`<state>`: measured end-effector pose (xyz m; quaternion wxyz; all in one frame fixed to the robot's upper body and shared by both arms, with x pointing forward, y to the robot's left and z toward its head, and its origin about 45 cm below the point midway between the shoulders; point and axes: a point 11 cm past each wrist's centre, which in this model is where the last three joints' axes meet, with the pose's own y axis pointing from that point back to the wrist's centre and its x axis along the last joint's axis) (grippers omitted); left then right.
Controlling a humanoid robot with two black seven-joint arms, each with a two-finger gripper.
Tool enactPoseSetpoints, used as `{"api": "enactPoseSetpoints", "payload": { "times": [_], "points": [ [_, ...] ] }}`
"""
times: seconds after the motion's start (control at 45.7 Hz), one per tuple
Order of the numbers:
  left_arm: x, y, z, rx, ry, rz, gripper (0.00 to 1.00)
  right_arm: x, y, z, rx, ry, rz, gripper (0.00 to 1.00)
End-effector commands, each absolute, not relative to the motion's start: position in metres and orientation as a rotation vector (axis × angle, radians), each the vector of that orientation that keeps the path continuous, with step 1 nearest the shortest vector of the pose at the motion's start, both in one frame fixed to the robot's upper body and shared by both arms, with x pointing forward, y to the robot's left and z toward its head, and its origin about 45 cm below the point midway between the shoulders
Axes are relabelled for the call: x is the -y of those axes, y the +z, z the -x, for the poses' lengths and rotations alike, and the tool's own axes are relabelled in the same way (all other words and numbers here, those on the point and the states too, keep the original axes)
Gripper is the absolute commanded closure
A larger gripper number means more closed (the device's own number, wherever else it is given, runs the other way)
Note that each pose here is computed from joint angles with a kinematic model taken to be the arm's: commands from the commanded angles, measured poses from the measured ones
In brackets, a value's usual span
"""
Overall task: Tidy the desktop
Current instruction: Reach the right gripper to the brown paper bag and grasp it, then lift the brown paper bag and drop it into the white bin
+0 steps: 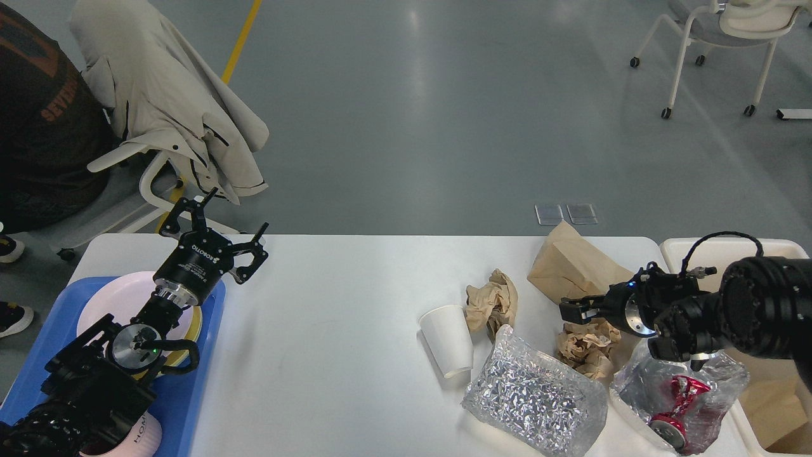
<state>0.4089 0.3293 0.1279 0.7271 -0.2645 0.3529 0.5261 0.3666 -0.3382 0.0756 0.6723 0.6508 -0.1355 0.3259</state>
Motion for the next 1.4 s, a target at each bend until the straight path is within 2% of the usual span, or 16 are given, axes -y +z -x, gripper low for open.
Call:
{"api": "enactPoseSetpoints", "payload": {
  "times": [0.0, 0.109, 0.175, 0.219, 0.263, 0.657, 0.788, 0.876, 0.963, 1.139, 1.226, 1.379],
  "points": [
    [-0.329, 0.128, -0.409, -0.779, 1.159, 0.582, 0.0, 0.343, 0.067, -0.374, 0.337, 0.778, -1.438, 0.14],
    [-0.329, 0.128, -0.409, -0.778, 1.16, 0.583, 0.0, 0.348, 0.066, -0.381, 0.377, 0.801, -1.403, 0.59],
    [-0.33, 0.128, -0.409, -0.778, 1.16, 0.585, 0.0, 0.351, 0.066, -0.381, 0.375, 0.795, -1.394, 0.75],
    [-0.329, 0.128, -0.409, -0.778, 1.16, 0.583, 0.0, 0.352, 0.066, -0.38, 0.371, 0.787, -1.395, 0.91],
    [-0.329, 0.128, -0.409, -0.778, 1.16, 0.583, 0.0, 0.353, 0.065, -0.379, 0.371, 0.778, -1.396, 0.99],
    [-0.329, 0.128, -0.409, -0.779, 1.159, 0.582, 0.0, 0.354, 0.064, -0.373, 0.447, 0.709, -1.438, 1.0],
    [-0.329, 0.128, -0.409, -0.778, 1.16, 0.583, 0.0, 0.357, 0.075, -0.377, 0.437, 0.662, -1.446, 1.0],
    [-0.329, 0.128, -0.409, -0.778, 1.16, 0.583, 0.0, 0.359, 0.102, -0.387, 0.431, 0.599, -1.467, 1.0],
    [-0.33, 0.128, -0.409, -0.778, 1.16, 0.585, 0.0, 0.365, 0.15, -0.4, 0.451, 0.565, -1.468, 1.0],
    [-0.329, 0.128, -0.409, -0.778, 1.16, 0.583, 0.0, 0.347, 0.304, -0.426, 0.445, 0.451, -1.538, 1.0],
    [-0.329, 0.128, -0.409, -0.778, 1.16, 0.583, 0.0, 0.323, 0.377, -0.426, 0.396, 0.399, -1.655, 1.0],
    [-0.329, 0.128, -0.409, -0.778, 1.16, 0.583, 0.0, 0.289, 0.477, -0.408, 0.302, 0.404, -1.767, 1.0]
  ]
}}
